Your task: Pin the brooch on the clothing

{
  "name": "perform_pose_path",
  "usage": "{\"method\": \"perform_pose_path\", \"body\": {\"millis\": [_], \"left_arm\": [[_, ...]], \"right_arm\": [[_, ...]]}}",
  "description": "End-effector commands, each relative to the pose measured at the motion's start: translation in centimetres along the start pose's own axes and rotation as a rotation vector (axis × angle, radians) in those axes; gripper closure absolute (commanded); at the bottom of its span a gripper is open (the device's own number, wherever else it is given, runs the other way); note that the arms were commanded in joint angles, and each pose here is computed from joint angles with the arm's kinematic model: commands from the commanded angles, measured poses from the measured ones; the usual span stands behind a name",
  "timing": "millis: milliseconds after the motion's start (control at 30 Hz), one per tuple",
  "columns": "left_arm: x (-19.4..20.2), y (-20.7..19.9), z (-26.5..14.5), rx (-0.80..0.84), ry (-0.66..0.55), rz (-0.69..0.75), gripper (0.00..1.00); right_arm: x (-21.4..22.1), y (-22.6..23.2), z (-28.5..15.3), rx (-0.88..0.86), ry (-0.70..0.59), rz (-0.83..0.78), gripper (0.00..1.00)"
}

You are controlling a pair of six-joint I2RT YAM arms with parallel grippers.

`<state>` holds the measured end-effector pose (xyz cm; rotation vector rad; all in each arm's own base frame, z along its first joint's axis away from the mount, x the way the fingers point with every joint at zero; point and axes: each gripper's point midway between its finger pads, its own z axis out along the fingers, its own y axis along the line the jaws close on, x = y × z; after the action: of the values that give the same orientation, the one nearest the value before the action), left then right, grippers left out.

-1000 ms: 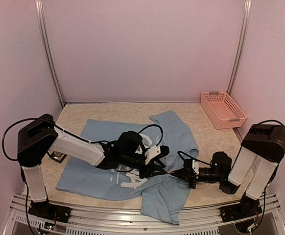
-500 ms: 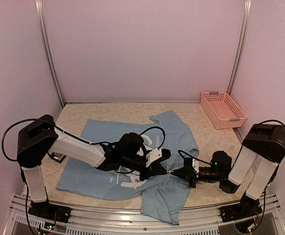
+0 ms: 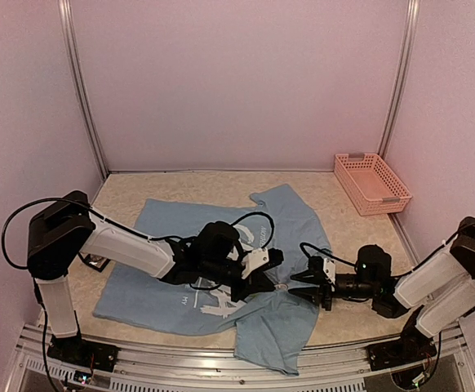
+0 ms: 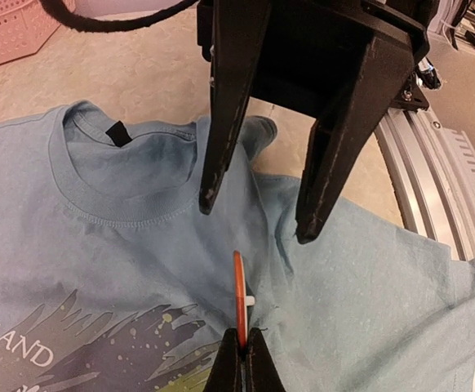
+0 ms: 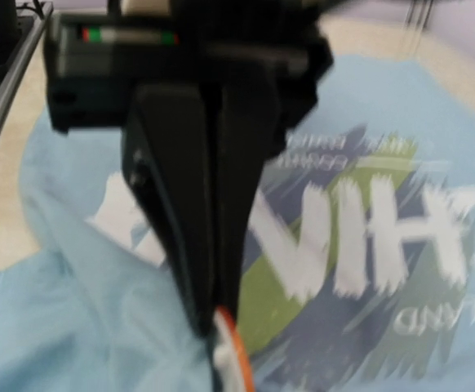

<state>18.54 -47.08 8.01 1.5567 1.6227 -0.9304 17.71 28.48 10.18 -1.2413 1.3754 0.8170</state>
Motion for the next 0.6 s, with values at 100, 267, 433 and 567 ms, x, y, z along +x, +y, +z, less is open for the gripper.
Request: {"method": "perform_pose_path", "body": {"millis": [100, 267, 433, 567], "left_arm": [[-3.5, -0.1, -1.3, 0.008, -0.072, 0.039, 1.0], [-3.9, -0.7, -1.5, 0.046, -0.076, 0.043, 1.0], [-3.8, -1.2, -1.6, 0.082, -0.057, 0.046, 1.0], [-3.7, -1.3, -1.7, 0.093, -0.055, 0.038, 1.0]], "right_arm": [[2.7, -0.2, 0.3, 0.007, 0.098, 0.083, 0.61], [3.5, -0.6, 1.3, 0.009, 0.114, 0.087, 0.63], [4.0, -1.1, 1.2, 0.041, 0.127, 0.112, 0.93], [4.4, -1.0, 1.2, 0.036, 0.143, 0.139, 1.0]]}}
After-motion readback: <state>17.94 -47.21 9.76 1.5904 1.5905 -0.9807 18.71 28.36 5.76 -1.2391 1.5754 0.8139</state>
